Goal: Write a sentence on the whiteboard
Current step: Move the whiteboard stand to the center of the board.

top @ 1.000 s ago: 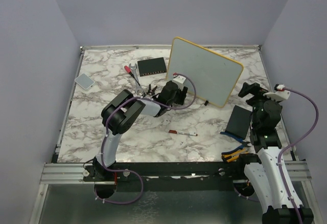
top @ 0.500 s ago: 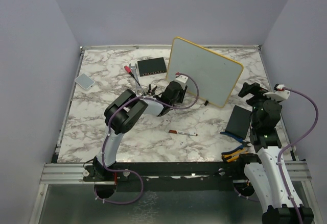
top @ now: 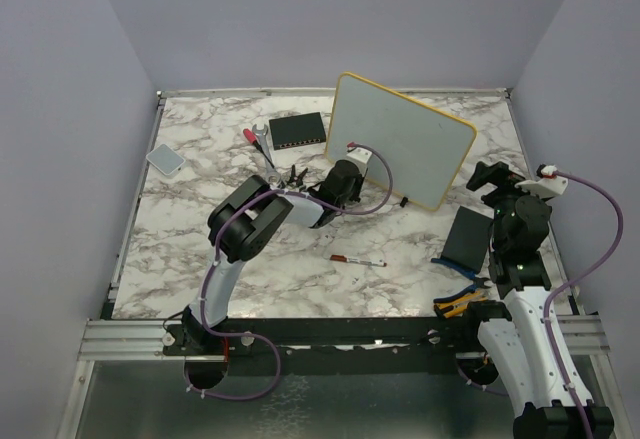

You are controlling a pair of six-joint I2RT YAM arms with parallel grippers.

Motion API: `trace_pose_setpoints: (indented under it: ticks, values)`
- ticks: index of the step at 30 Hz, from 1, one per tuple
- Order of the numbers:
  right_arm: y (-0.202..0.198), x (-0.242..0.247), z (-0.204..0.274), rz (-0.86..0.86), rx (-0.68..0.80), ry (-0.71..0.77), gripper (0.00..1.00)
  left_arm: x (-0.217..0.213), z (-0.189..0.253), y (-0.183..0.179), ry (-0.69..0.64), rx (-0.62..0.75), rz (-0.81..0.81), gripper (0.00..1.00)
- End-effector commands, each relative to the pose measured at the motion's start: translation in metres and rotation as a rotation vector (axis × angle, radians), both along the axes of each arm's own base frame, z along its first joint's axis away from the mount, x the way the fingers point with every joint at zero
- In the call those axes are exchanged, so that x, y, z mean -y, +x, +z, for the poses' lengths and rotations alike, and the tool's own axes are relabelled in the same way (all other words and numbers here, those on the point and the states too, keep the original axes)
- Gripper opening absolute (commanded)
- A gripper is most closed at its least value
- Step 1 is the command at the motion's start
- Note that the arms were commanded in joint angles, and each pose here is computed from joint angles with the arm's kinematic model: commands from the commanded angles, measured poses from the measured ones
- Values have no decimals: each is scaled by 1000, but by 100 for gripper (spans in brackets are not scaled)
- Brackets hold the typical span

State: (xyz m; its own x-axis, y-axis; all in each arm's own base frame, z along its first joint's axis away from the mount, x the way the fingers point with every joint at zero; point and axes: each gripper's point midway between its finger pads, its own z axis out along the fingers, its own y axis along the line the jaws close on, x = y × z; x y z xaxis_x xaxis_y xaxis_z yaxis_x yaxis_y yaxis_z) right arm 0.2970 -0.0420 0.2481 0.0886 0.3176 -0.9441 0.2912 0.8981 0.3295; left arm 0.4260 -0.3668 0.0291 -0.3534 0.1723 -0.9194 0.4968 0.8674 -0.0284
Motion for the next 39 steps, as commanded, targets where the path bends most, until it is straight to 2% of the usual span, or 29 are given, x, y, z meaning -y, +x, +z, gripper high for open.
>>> trace_pose_setpoints:
  ticks: [1,6,25,39]
  values:
    - [-2,4,-4,-23,-6,3,98,-3,-20,-3,59,-23,6,13]
    - [-3,4,-3,-24,-4,4,98,-14,-21,-6,64,-28,49,0]
    - [-3,4,-4,-22,-6,9,98,-62,-13,-55,-56,-68,382,0]
    - [-4,4,-5,-26,-3,16,98,-53,-25,-80,-88,-146,410,0]
